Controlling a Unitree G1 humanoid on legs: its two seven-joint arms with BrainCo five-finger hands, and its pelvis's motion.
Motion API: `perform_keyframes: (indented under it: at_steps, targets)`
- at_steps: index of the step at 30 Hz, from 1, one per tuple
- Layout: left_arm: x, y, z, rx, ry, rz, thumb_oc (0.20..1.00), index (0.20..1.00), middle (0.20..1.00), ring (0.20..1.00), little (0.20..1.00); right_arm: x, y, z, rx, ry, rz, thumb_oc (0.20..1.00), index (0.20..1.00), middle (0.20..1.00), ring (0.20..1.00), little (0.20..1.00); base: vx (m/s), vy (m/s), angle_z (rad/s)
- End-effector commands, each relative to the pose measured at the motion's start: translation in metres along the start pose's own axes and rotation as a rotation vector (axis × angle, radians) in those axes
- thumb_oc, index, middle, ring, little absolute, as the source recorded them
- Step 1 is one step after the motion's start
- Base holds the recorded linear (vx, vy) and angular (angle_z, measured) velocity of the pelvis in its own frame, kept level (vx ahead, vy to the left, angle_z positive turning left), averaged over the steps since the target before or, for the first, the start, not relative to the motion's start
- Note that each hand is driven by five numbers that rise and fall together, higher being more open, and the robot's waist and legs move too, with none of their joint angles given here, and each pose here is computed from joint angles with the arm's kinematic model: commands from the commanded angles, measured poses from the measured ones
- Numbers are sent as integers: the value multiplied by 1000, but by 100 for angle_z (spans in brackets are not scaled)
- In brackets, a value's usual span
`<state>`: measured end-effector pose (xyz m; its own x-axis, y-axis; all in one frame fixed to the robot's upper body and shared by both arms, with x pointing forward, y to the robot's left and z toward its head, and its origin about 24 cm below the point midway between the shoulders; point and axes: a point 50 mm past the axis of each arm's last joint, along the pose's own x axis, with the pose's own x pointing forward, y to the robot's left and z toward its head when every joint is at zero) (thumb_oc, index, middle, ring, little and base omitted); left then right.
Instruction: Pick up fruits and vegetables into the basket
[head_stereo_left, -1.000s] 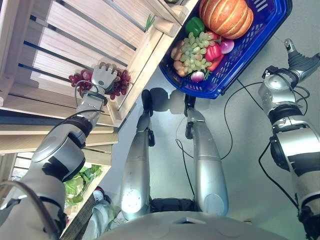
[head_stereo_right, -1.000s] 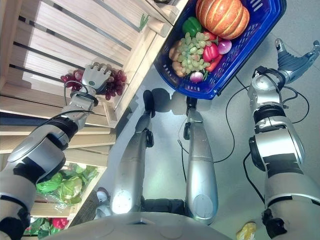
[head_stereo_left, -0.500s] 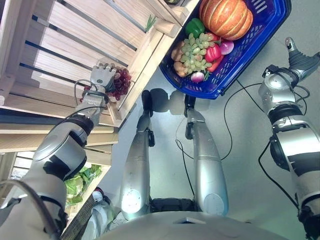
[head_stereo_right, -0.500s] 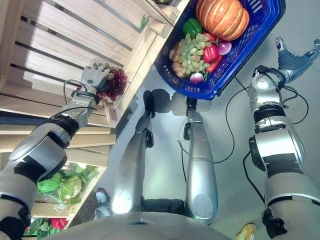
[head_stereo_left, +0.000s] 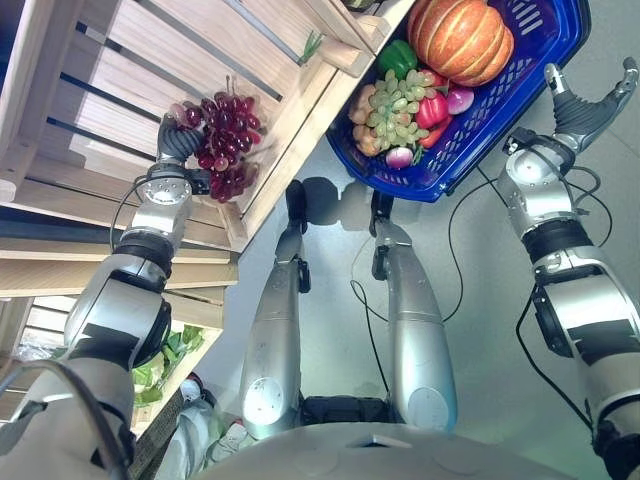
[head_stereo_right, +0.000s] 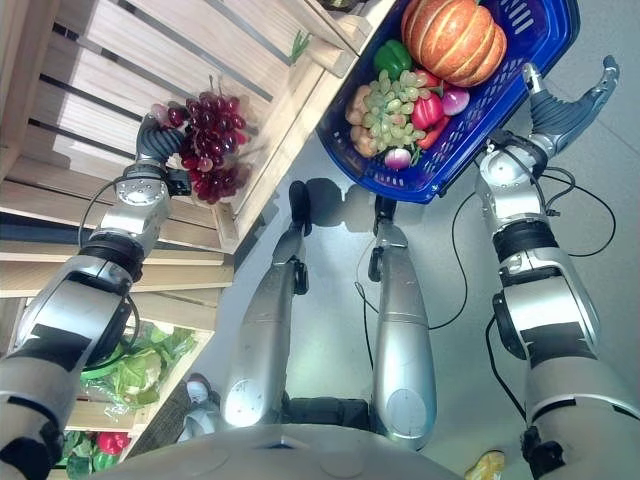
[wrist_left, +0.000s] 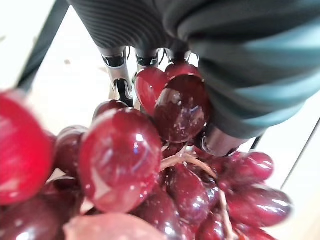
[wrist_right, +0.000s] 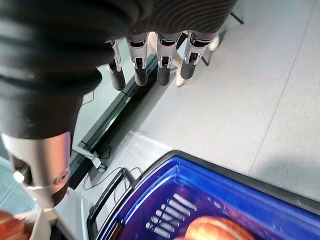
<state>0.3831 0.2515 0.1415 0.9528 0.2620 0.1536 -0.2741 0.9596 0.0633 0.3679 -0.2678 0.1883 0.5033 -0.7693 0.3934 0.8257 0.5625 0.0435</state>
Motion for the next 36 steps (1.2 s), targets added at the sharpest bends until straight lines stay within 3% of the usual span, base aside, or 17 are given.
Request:
perform_keyframes:
  at_steps: [1, 11, 22, 27, 36]
  targets:
    - [3, 9, 24, -264, -138, 53, 200, 200, 200, 200, 200, -1, -9, 1, 11, -45, -40, 1000, 1000, 1000, 1000, 1000, 0, 0, 0]
    - [-4, -3, 66, -590, -391, -109, 200, 200, 200, 200, 200, -24, 11, 30, 100, -222, 219, 1000, 1000, 1000, 1000, 1000, 2, 2, -1]
    - [-27, -40, 101, -637, -594, -350, 200, 200, 200, 200, 200, -68, 34, 58, 158, -370, 576, 1000, 1000, 1000, 1000, 1000, 0, 0, 0]
    - [-43, -56, 121, -623, -671, -456, 200, 200, 200, 200, 200, -98, 47, 66, 138, -425, 837, 1000, 1000, 1000, 1000, 1000, 3, -19, 0]
    - [-65, -82, 140, -568, -750, -645, 200, 200, 200, 200, 200, -128, 62, 74, 215, -360, 1142, 1000, 1000, 1000, 1000, 1000, 0, 0, 0]
